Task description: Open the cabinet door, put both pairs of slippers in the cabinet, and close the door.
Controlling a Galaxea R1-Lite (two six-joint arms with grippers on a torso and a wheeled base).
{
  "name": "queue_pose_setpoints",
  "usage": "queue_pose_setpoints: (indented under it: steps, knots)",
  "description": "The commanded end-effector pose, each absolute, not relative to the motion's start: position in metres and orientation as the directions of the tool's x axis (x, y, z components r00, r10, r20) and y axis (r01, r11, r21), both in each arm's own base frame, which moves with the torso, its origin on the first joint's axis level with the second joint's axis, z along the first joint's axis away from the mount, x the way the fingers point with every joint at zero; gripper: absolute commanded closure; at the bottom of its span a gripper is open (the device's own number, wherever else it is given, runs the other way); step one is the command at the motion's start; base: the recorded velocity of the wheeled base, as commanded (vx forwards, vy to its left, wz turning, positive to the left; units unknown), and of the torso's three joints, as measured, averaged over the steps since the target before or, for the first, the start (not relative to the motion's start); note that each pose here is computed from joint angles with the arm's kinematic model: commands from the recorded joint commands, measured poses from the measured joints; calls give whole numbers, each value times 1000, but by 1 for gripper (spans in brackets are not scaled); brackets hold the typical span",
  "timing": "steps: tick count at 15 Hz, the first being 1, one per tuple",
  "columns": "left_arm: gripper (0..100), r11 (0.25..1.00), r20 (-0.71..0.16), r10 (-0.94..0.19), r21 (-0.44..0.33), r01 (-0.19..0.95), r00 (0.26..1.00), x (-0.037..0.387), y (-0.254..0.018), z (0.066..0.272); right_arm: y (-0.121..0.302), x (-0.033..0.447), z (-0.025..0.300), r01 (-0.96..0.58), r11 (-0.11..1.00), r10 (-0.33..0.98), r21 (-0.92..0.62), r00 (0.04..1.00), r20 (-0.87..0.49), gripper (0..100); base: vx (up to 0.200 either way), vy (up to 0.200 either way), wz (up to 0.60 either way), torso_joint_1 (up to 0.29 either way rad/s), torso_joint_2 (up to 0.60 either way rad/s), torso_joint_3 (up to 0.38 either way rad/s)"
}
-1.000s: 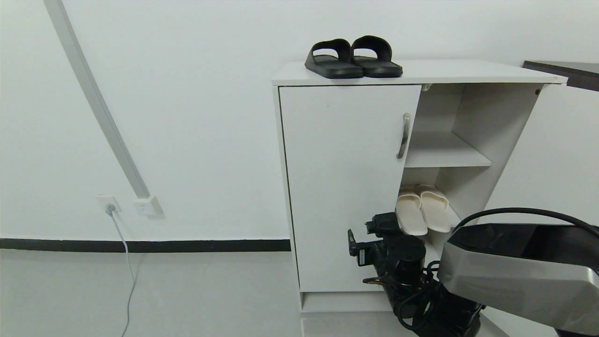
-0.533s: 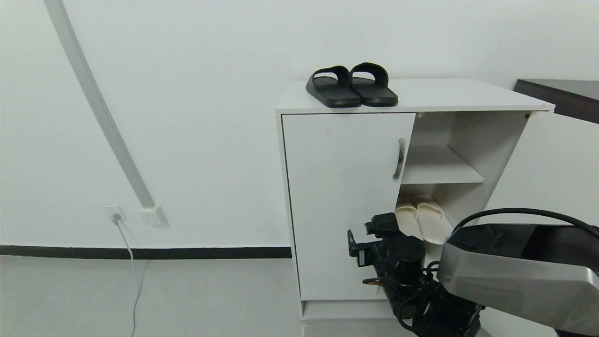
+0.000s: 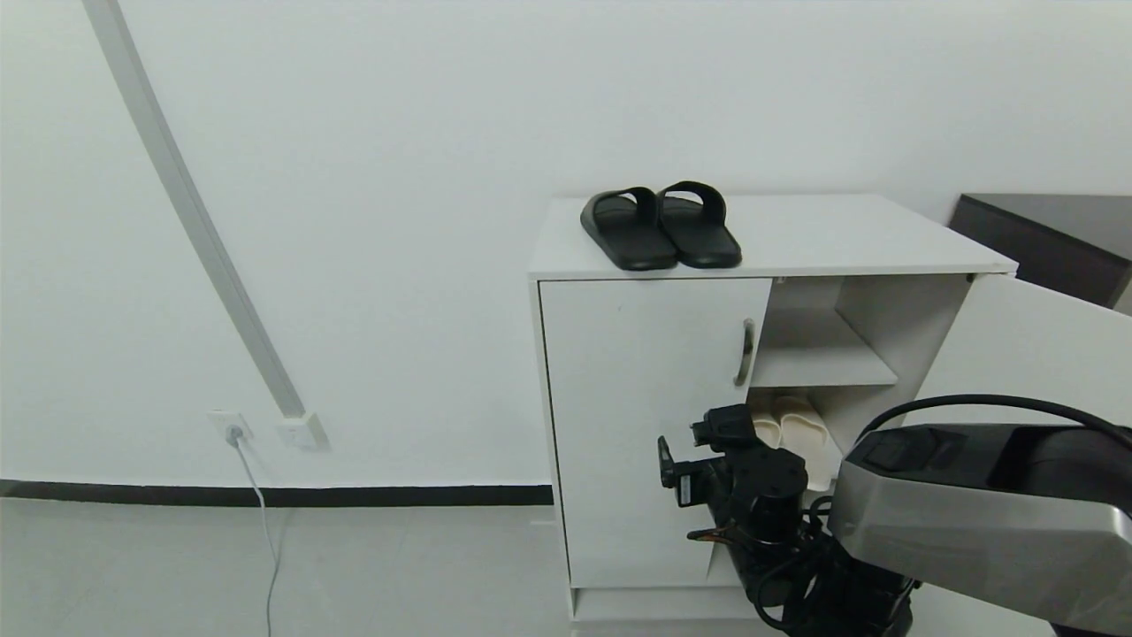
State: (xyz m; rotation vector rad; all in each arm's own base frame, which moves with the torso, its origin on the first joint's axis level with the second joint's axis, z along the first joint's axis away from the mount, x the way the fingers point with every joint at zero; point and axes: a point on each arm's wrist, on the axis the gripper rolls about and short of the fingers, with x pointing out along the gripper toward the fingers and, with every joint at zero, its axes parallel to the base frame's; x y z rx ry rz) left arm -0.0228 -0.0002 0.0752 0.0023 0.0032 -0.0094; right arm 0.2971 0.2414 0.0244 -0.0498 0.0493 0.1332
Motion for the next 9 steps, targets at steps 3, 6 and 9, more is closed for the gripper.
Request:
queue_pose_setpoints:
  steps: [3, 6, 9]
  knots:
    - [100, 1000, -3, -9, 2, 9, 1000, -23, 0, 75, 241, 297, 25, -135, 990, 132, -51, 990, -47, 0, 0, 0, 0, 181, -496, -320]
    - [100, 1000, -3, -9, 3, 9, 1000, -23, 0, 75, 241, 297, 25, -133, 990, 131, -51, 990, -47, 0, 0, 0, 0, 199, -520, -321]
    - [100, 1000, -3, -9, 3, 9, 1000, -23, 0, 75, 241, 297, 25, -133, 990, 131, -51, 990, -47, 0, 0, 0, 0, 217, -531, -318]
